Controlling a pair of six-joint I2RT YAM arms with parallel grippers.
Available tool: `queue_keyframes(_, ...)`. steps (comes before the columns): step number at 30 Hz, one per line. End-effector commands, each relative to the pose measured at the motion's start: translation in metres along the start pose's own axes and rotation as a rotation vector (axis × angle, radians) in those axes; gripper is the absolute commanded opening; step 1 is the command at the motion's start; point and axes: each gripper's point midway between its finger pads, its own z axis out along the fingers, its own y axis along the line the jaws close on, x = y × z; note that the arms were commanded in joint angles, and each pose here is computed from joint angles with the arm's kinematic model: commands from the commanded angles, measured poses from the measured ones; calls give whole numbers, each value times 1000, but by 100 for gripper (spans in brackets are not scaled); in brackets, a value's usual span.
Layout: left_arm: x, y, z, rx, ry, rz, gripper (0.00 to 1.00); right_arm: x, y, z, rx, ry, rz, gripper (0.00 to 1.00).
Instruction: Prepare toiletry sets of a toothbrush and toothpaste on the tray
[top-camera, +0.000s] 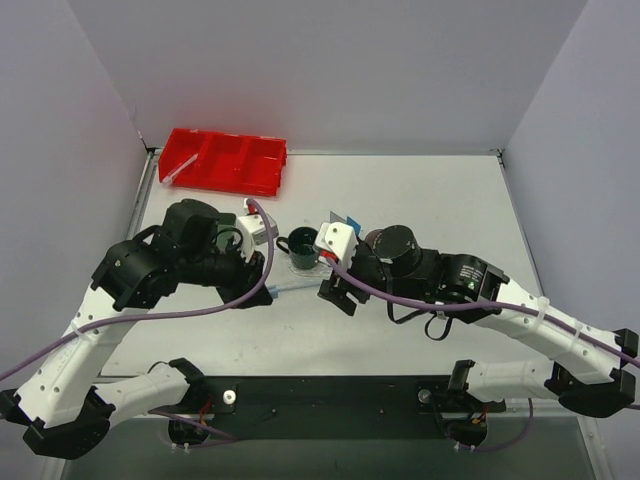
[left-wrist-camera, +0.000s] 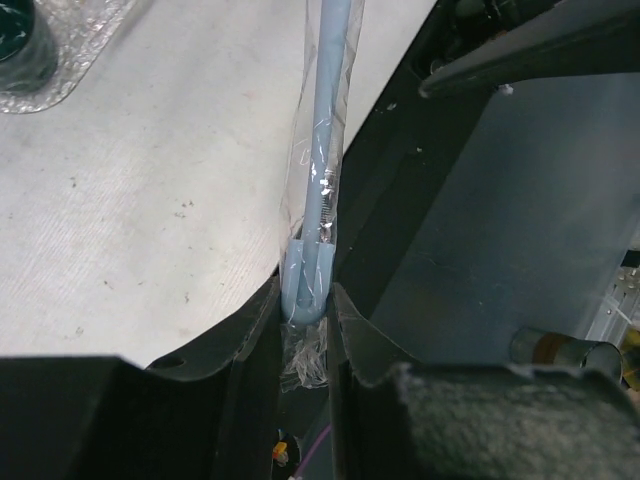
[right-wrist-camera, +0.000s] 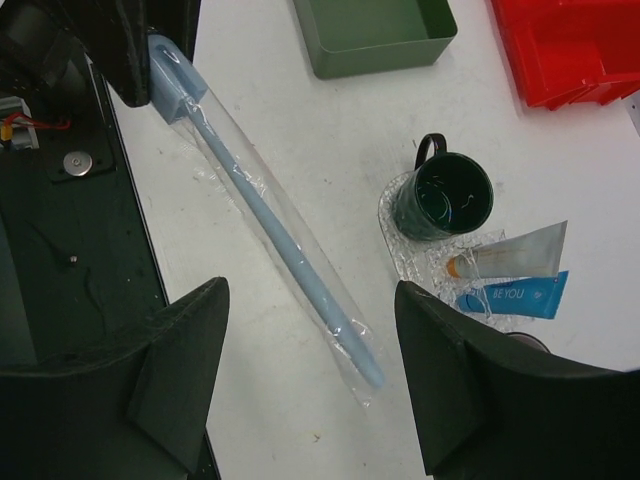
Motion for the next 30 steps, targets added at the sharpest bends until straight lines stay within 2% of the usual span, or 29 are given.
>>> queue_keyframes(1,-4,-22,-5,113,-27,49,11,-3,4,4,-16,12,-34,62)
queue_keyframes(7,-6,-28,-4,153,-39,53,11,7,9,19,-40,40,-46,62)
queue_keyframes(12,-10,-31,-2,176,-54,54,11,10,14,29,-62,44,-51,57)
queue_keyframes(18,-20,-33,0,187,-102,58,13,16,16,30,-63,28,-45,36)
queue_keyframes(22,-26,-34,1,192,-133,56,27,19,17,27,-59,18,-32,24)
queue_keyframes(23,-30,-35,1,197,-153,66,37,21,17,27,-56,19,-29,15)
queue_keyframes(26,-36,-34,3,196,-196,79,52,18,15,22,-37,-11,-8,0)
queue_keyframes(30,-43,-35,3,203,-265,103,68,24,13,23,-2,-43,36,0)
